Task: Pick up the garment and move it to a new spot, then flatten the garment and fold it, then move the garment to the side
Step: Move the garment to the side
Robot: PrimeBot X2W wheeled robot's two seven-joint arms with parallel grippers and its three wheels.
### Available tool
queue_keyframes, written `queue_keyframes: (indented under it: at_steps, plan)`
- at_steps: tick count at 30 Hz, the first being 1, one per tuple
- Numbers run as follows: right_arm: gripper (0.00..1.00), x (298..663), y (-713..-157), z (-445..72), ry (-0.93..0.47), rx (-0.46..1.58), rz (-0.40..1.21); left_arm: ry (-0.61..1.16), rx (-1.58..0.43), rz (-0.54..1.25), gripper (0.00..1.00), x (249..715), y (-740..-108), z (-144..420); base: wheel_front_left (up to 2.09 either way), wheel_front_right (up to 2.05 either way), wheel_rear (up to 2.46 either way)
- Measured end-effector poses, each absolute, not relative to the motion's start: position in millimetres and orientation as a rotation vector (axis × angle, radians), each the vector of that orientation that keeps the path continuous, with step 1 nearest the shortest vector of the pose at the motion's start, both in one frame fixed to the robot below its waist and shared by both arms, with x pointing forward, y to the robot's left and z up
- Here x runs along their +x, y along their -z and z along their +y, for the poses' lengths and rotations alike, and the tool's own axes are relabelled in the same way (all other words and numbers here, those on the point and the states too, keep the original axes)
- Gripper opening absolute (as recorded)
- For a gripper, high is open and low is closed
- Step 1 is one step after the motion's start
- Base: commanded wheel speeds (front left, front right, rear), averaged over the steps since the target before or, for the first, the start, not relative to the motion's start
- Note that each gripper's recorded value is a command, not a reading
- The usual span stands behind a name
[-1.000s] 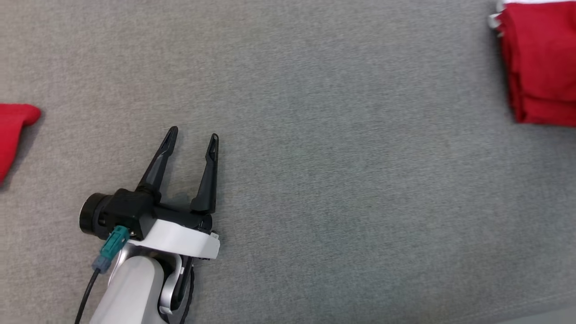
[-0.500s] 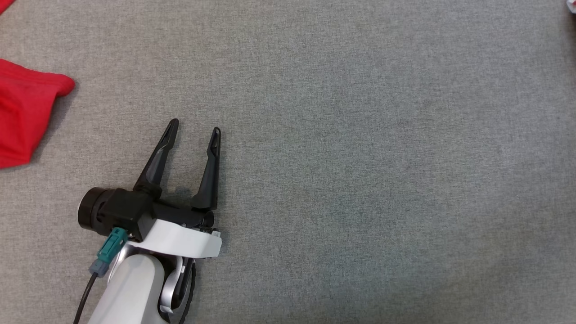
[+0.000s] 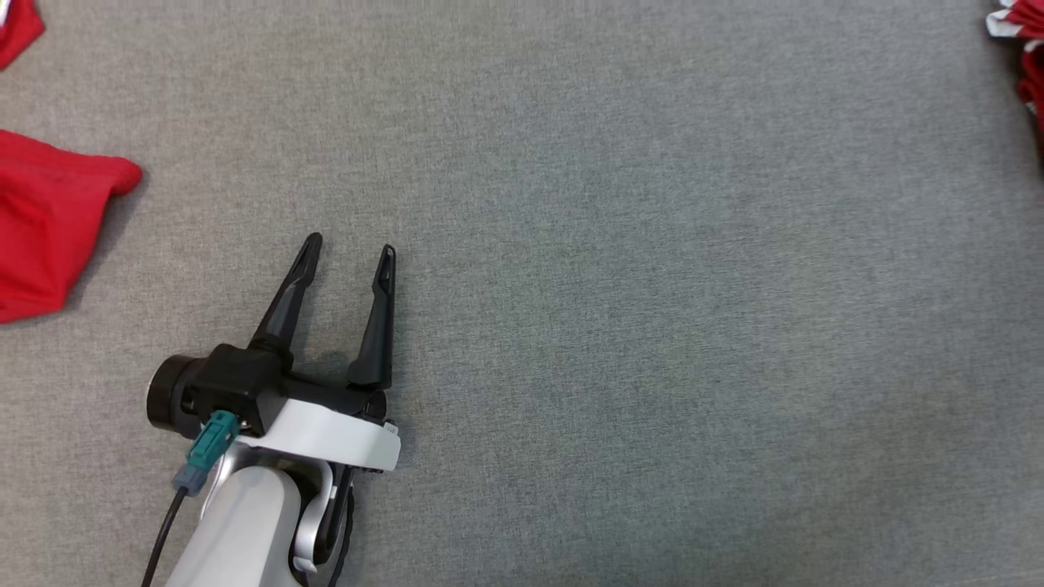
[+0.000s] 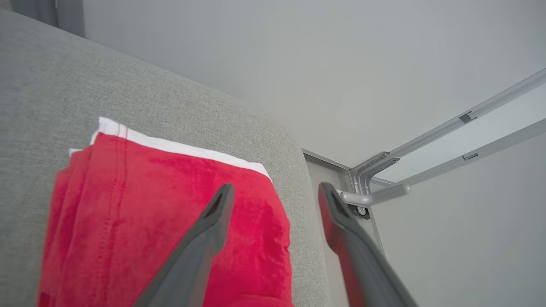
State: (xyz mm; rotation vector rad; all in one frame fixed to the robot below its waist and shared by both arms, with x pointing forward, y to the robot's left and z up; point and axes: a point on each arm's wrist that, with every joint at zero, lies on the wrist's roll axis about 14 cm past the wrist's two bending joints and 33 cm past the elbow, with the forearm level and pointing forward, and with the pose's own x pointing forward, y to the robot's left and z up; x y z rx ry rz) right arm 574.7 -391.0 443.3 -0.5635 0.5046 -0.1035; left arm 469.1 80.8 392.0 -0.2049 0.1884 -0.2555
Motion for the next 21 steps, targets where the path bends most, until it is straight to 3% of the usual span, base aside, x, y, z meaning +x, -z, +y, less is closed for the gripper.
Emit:
queue_keyframes:
  at_steps: [21]
  plan:
    - [1.00, 541.2, -528.4, -261.1, -0.050, -0.169, 0.084, 0.127, -0.252, 0.059, 1.00, 454.4, -461.6, 113.0, 0.00, 0.00, 0.00]
